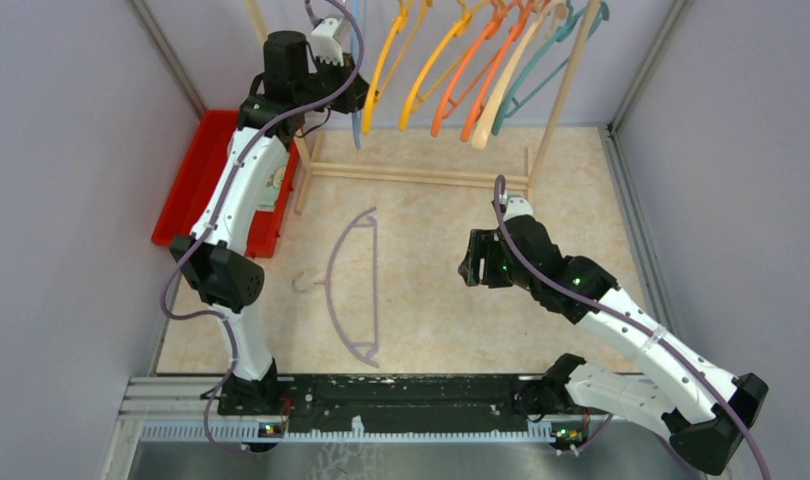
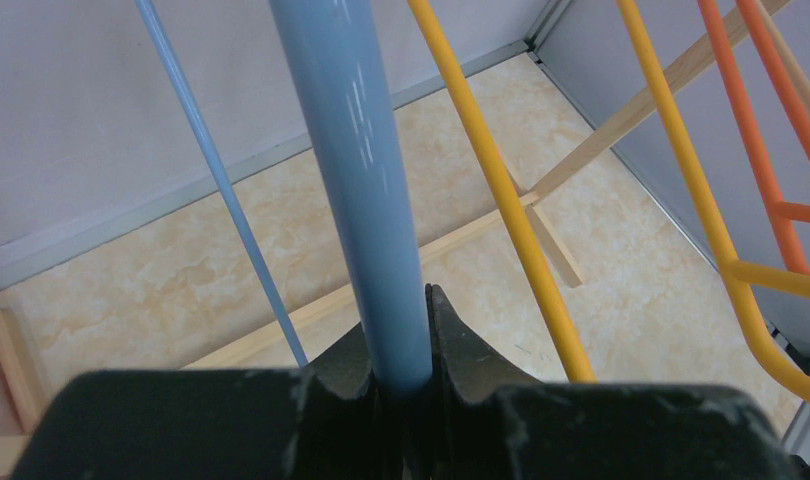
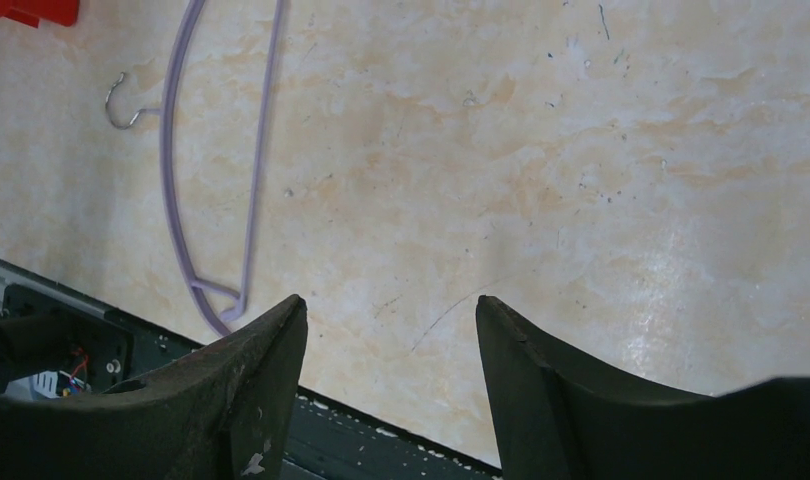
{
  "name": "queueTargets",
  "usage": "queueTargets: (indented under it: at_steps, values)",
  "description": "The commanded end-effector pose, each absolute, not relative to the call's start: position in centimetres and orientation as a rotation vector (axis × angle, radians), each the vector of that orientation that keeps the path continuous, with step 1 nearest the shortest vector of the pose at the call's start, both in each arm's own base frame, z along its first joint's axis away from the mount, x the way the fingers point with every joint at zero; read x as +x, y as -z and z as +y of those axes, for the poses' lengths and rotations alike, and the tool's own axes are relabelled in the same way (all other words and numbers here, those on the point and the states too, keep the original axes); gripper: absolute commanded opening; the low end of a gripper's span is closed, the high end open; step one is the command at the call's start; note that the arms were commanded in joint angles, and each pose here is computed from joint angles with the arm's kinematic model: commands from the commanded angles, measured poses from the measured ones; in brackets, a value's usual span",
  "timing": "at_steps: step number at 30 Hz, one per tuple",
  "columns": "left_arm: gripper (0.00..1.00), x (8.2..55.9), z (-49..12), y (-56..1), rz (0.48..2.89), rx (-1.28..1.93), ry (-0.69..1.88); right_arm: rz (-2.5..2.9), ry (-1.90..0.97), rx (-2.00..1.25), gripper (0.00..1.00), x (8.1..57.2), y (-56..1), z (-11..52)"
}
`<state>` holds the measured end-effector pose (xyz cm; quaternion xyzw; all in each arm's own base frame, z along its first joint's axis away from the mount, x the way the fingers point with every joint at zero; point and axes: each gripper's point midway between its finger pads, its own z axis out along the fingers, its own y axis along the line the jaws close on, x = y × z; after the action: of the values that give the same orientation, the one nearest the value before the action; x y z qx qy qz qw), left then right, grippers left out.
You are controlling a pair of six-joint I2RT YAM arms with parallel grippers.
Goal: Organize the hangers
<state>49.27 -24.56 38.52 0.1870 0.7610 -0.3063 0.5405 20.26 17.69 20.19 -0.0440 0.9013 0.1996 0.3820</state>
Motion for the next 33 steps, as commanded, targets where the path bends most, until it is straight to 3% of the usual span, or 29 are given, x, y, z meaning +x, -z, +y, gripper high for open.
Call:
queueTargets:
  at_steps: [1,20,33]
  values:
    - [0.0,48.9,-24.6,-43.1,1.672,0.468,0.778,2.208,-0.523,-0.089,0.63,21.5,-23.4,17.7]
    - [0.0,51.8,-23.1,-45.2,1.652,0.312,1.0,2.2,-0.493,-0.068,0.63,22.5,-24.2,17.5]
    - [0.0,51.0,-24.4,-41.7,1.802,0.281,1.236,2.194,-0.478,-0.023,0.62,22.4,-24.4,16.7]
